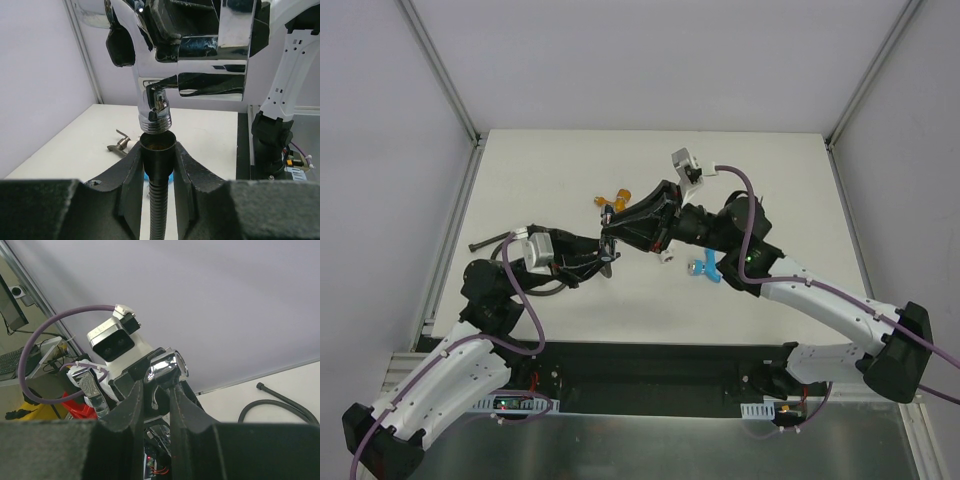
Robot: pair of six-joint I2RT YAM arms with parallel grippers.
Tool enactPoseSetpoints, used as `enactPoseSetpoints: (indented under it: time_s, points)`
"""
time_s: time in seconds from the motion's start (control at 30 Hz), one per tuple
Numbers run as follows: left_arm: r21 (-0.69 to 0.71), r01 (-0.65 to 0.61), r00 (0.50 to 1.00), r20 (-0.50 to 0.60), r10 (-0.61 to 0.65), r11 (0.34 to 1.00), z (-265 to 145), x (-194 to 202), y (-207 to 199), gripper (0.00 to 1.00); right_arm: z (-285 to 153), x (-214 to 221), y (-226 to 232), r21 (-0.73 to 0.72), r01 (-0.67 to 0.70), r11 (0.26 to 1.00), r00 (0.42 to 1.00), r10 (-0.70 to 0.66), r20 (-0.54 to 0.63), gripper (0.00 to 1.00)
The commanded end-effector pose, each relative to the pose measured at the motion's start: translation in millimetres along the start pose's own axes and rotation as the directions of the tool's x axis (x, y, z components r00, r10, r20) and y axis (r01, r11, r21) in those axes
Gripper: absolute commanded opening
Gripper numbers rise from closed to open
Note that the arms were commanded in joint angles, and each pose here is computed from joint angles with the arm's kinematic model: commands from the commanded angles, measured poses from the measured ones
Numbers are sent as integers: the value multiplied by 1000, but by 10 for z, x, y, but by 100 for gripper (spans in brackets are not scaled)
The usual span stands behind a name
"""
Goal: Install the water faucets
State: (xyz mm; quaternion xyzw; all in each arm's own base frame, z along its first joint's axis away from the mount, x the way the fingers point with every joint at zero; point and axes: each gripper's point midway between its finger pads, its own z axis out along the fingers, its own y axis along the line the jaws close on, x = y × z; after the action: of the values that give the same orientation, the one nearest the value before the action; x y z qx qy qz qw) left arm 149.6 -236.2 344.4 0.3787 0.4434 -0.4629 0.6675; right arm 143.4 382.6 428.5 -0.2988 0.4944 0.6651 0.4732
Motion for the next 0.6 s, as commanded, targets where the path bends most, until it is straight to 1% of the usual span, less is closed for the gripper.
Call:
enactPoseSetpoints:
  time_s: [0.0, 0.23, 0.57]
  points:
    - [5, -30, 998, 61, 30, 1000, 22, -172, -5, 0, 49, -247, 238, -99, 51, 994, 996, -43, 83, 2]
    - [6, -2, 998, 58, 2, 1000, 40, -157, -2, 0, 66, -225, 228, -107, 45, 993, 996, -37, 80, 2]
    - [-17, 1, 997, 81, 0, 1000, 18, -210, 6, 0, 54, -157, 192, -104, 31, 994, 997, -24, 72, 2]
